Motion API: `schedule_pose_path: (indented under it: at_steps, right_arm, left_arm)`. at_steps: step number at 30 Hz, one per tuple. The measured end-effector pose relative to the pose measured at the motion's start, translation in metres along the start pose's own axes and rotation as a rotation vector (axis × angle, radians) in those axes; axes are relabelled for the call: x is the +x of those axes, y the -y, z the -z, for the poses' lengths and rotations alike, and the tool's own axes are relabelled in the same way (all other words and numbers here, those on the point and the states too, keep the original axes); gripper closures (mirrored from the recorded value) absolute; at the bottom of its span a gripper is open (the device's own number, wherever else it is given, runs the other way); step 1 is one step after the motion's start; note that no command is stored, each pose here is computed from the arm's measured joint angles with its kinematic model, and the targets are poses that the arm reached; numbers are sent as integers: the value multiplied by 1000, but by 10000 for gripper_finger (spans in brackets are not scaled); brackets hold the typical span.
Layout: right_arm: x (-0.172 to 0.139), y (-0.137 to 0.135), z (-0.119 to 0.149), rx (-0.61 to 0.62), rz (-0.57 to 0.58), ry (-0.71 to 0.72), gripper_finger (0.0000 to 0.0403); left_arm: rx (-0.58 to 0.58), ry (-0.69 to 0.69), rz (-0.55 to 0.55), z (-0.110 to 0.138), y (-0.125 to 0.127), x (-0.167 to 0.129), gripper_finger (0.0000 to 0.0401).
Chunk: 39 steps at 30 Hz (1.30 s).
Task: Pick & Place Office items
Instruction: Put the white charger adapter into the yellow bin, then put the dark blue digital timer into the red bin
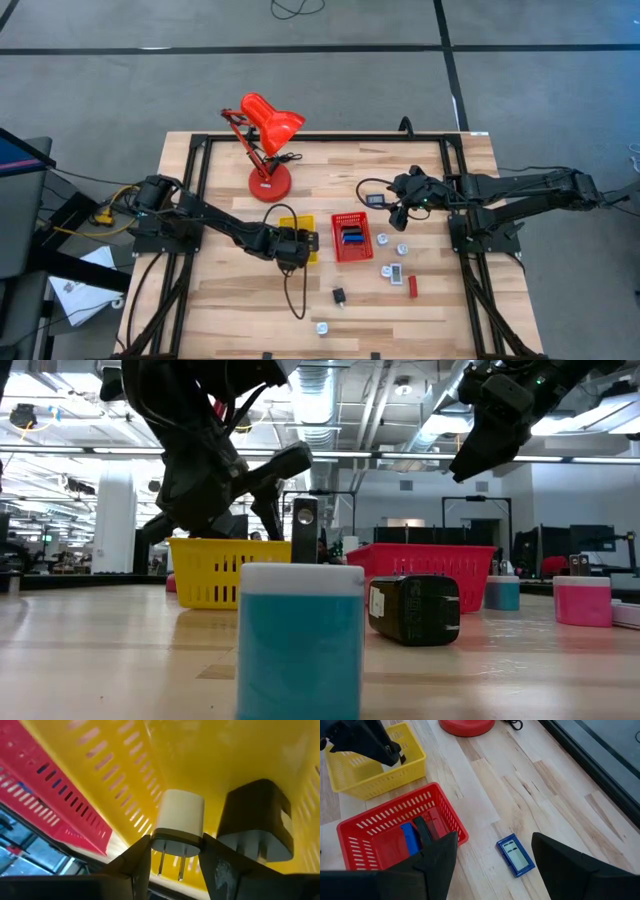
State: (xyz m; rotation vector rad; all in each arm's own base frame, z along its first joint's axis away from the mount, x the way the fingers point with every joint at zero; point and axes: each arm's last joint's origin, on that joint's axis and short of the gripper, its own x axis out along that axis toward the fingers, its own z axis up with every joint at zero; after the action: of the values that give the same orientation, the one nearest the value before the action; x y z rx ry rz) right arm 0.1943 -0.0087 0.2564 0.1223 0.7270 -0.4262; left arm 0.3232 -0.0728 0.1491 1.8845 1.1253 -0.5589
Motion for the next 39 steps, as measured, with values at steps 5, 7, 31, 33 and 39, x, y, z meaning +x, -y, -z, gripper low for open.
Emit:
schedule_pose_path:
  at_steps: [5, 7, 31, 33, 39]
  right_arm:
    - [0, 0, 0, 1, 0, 0, 154]
    - [0, 0, 0, 0, 0, 0, 154]
    - [0, 0, 0, 4, -1, -1, 154]
    - [0, 0, 0, 5, -3, 2, 154]
    - [0, 0, 1, 23, 0, -11, 153]
  left_arm:
    - [10, 1, -1, -1, 0, 0, 251]
    - [9, 1, -4, -1, 0, -1, 244]
    - [-637, 47, -169, 38, -16, -43, 178]
    - [-896, 153, -193, 54, -18, -57, 178]
    - [-1380, 563, -207, 84, -9, -82, 179]
